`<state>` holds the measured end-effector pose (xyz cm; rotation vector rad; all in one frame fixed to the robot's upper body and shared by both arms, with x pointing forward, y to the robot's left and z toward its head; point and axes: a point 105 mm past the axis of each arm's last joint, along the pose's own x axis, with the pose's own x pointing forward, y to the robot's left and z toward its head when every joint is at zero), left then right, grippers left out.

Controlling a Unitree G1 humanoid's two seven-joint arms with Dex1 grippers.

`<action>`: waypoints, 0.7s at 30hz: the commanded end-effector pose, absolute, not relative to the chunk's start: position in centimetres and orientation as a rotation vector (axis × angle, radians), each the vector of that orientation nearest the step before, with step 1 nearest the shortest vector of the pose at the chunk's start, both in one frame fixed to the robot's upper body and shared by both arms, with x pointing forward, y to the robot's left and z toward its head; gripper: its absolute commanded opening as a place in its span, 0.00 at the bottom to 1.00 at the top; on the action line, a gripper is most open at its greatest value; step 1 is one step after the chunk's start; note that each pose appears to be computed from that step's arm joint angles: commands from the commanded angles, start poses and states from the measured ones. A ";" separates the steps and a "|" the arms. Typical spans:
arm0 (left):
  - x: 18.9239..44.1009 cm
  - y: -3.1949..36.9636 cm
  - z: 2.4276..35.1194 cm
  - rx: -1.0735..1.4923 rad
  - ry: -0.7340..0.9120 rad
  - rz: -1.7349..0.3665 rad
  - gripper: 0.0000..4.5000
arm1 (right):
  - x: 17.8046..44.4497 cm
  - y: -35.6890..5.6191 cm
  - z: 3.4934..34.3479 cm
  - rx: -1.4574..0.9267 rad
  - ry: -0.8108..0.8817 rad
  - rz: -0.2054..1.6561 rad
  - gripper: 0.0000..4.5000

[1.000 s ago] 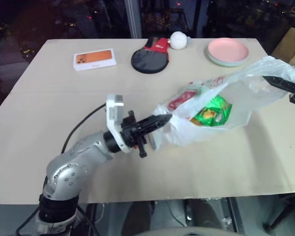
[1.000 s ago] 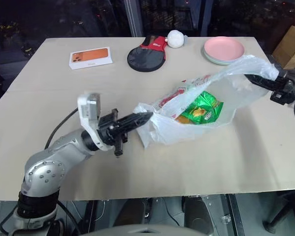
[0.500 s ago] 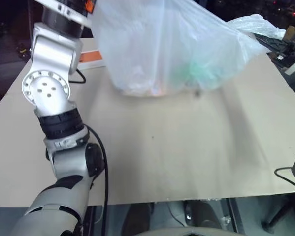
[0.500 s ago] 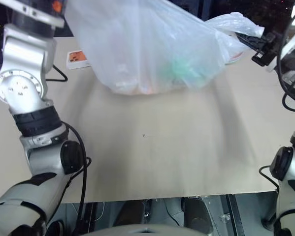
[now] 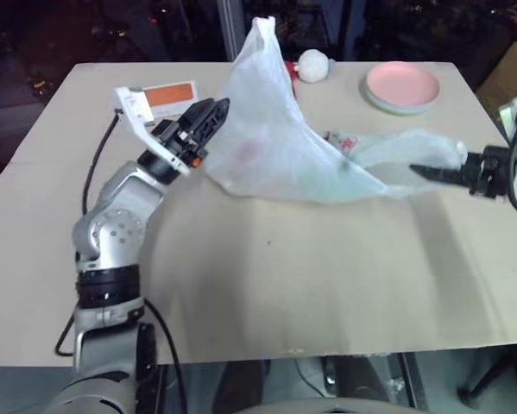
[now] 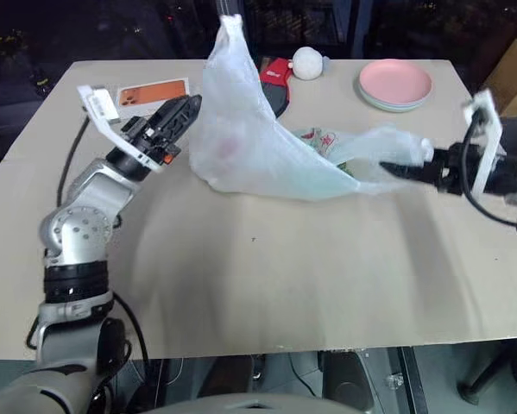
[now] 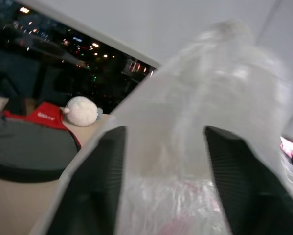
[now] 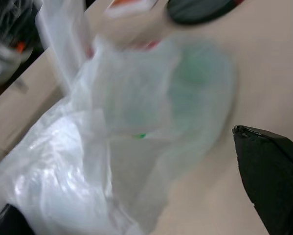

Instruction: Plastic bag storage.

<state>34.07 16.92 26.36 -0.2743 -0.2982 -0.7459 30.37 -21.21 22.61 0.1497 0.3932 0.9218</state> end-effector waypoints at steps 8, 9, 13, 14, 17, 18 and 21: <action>31.1 16.5 25.2 -0.224 -0.243 -0.822 0.99 | 27.7 -20.6 24.8 0.039 0.327 1.117 1.00; 30.9 16.6 25.0 -0.227 -0.231 -0.822 0.99 | 27.2 -20.4 25.4 0.041 0.308 1.152 1.00; 30.2 17.2 23.6 -0.213 -0.165 -0.803 0.99 | 26.3 -20.5 27.3 0.054 0.222 1.204 1.00; 29.9 17.3 23.1 -0.217 -0.146 -0.803 0.99 | 26.7 -20.7 28.0 0.086 0.167 1.190 1.00; 28.2 17.8 20.4 -0.161 -0.036 -0.806 0.99 | 29.8 -23.6 27.0 0.076 0.100 0.939 1.00; 27.7 17.9 19.5 -0.137 0.004 -0.799 0.99 | 30.5 -24.8 25.7 0.046 0.119 0.855 1.00; 25.3 18.9 15.2 -0.050 0.149 -0.753 0.99 | 30.0 -28.0 19.6 -0.080 0.188 0.730 1.00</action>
